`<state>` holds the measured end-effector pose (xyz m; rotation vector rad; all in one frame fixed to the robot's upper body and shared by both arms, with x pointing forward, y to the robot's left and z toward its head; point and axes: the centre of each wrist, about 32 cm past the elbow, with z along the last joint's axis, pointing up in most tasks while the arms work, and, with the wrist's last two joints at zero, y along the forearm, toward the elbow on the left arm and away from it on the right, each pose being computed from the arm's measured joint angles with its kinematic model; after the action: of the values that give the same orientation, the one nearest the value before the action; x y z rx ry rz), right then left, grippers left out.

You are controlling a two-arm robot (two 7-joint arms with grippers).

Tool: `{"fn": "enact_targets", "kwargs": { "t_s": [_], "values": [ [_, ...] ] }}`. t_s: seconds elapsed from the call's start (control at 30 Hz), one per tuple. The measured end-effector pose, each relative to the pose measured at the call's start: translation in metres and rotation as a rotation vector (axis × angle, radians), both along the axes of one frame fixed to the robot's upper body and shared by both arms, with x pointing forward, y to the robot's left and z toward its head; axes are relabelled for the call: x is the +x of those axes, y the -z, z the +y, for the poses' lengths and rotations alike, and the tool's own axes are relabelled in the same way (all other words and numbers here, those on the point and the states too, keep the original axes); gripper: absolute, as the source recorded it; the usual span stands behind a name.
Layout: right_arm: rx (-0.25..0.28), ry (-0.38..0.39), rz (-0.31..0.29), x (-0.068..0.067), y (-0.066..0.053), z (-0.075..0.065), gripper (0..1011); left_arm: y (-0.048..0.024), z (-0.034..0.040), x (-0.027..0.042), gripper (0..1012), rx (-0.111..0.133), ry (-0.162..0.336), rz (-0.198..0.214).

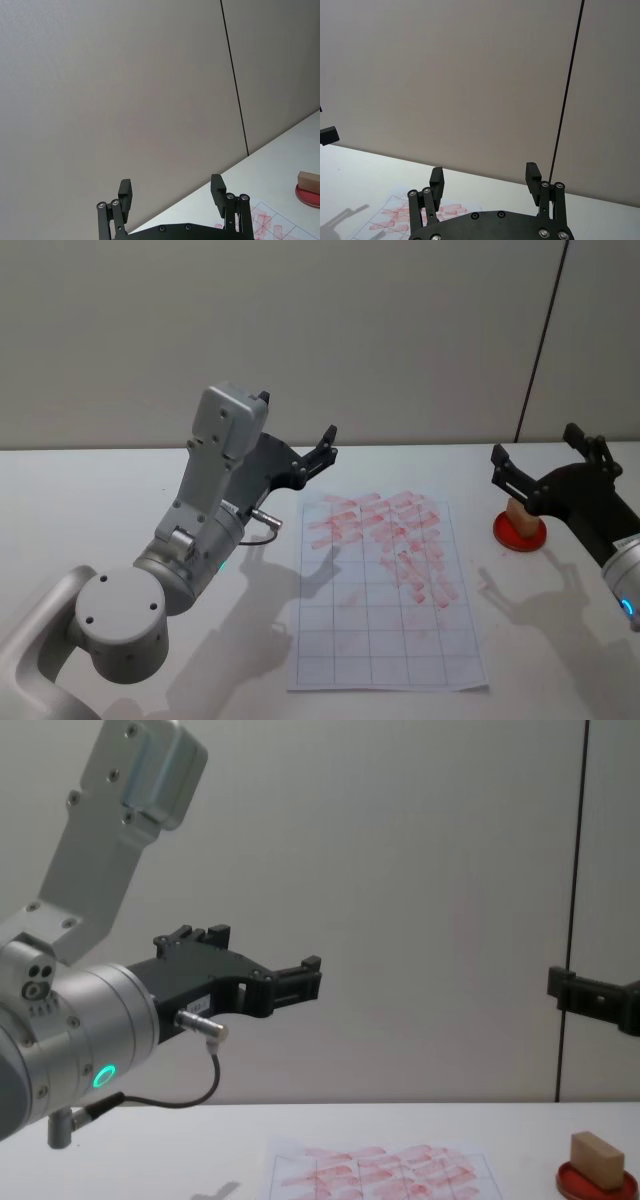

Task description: Use the one hand to pick up the stamp and affix it onto the A4 paper.

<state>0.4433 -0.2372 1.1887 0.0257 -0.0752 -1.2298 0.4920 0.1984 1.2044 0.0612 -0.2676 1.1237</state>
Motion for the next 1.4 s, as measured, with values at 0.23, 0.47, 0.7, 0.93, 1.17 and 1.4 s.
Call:
{"fn": "enact_targets", "kwargs": {
  "t_s": [0.23,0.47,0.7,0.93,1.17,1.4],
  "values": [
    [0.001,0.0,0.0,0.0,-0.0001,0.0001,1001,0.0,0.0,0.0,1001,0.0,0.0,0.0],
    [0.001,0.0,0.0,0.0,-0.0001,0.0001,1001,0.0,0.0,0.0,1001,0.0,0.0,0.0],
    [0.001,0.0,0.0,0.0,-0.0001,0.0001,1001,0.0,0.0,0.0,1001,0.0,0.0,0.0],
    [0.0,0.0,0.0,0.0,-0.0001,0.0,1001,0.0,0.0,0.0,1001,0.0,0.0,0.0],
    [0.0,0.007,0.011,0.0002,-0.0008,0.0012,1001,0.0,0.0,0.0,1001,0.0,0.0,0.0],
    [-0.004,0.037,0.049,0.0033,-0.0054,0.0045,1001,0.0,0.0,0.0,1001,0.0,0.0,0.0]
  ]
}}
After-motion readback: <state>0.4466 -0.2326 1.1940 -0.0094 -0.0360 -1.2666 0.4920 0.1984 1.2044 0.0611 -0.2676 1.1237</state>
